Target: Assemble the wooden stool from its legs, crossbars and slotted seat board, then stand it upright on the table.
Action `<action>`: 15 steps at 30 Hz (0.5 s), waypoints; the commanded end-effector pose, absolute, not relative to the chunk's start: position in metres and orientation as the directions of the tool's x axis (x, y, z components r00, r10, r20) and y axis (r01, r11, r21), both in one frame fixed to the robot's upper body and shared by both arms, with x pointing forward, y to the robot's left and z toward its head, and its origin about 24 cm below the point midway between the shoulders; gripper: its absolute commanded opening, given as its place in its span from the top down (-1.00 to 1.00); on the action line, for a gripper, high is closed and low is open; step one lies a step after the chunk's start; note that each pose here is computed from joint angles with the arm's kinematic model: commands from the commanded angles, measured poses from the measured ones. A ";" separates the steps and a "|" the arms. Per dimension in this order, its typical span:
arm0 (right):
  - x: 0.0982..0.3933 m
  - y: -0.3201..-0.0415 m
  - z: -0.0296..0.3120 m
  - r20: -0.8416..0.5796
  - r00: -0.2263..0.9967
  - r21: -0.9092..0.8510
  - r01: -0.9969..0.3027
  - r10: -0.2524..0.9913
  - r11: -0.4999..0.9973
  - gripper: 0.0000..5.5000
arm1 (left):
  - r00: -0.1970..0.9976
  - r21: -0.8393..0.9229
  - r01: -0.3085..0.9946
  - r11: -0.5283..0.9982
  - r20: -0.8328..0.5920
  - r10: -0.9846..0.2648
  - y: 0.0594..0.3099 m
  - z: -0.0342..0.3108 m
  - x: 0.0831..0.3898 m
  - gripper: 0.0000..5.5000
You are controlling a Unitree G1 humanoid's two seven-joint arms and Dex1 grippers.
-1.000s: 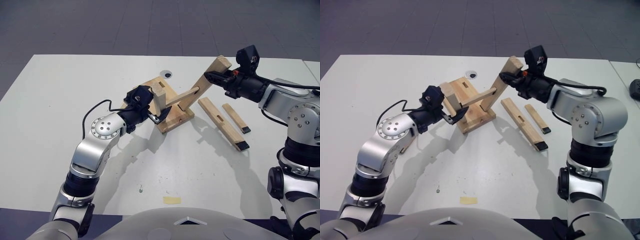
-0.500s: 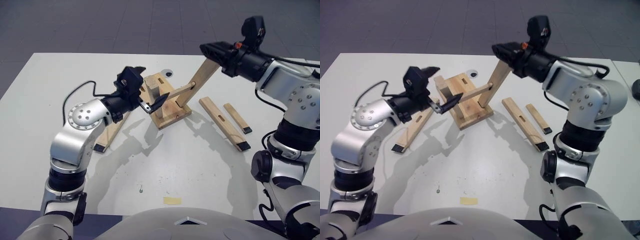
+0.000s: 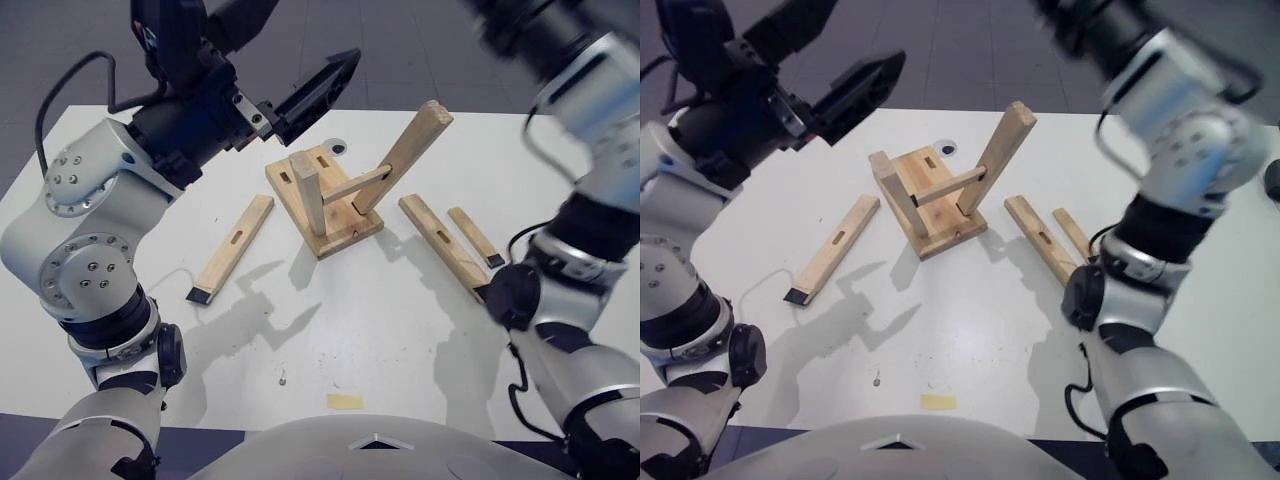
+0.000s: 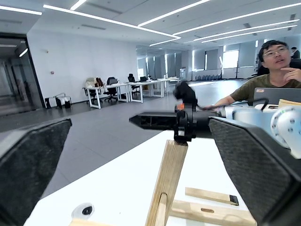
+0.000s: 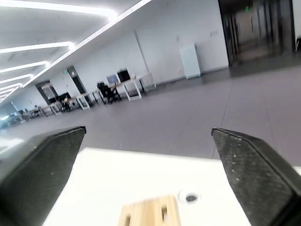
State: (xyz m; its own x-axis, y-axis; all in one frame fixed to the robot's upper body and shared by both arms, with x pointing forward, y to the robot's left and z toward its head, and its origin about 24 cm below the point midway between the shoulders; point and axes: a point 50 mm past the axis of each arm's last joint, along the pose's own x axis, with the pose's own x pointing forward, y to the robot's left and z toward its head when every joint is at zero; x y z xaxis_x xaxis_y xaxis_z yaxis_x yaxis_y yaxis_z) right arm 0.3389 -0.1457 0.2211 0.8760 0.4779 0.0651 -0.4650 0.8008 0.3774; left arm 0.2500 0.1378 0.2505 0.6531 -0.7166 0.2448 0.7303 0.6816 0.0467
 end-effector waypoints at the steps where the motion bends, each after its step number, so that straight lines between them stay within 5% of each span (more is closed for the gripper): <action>1: 0.337 -0.133 0.147 -0.186 0.852 0.412 -0.385 0.490 0.826 -0.96 | 0.687 0.003 0.714 0.700 0.184 -0.702 0.134 0.231 0.256 -0.96; 6: 0.343 -0.151 0.163 -0.066 0.892 0.524 -0.351 0.448 0.776 -0.96 | 0.697 -0.012 0.708 0.707 0.174 -0.695 0.129 0.223 0.256 -0.96; 10: 0.341 -0.157 0.195 0.169 0.897 0.620 -0.419 0.409 0.664 -0.96 | 0.749 -0.030 0.651 0.759 0.192 -0.634 0.137 0.224 0.264 -0.96; 15: 0.326 -0.189 0.222 0.358 0.869 0.552 -0.491 0.340 0.674 -0.96 | 0.763 -0.077 0.622 0.779 0.283 -0.581 0.145 0.239 0.268 -0.96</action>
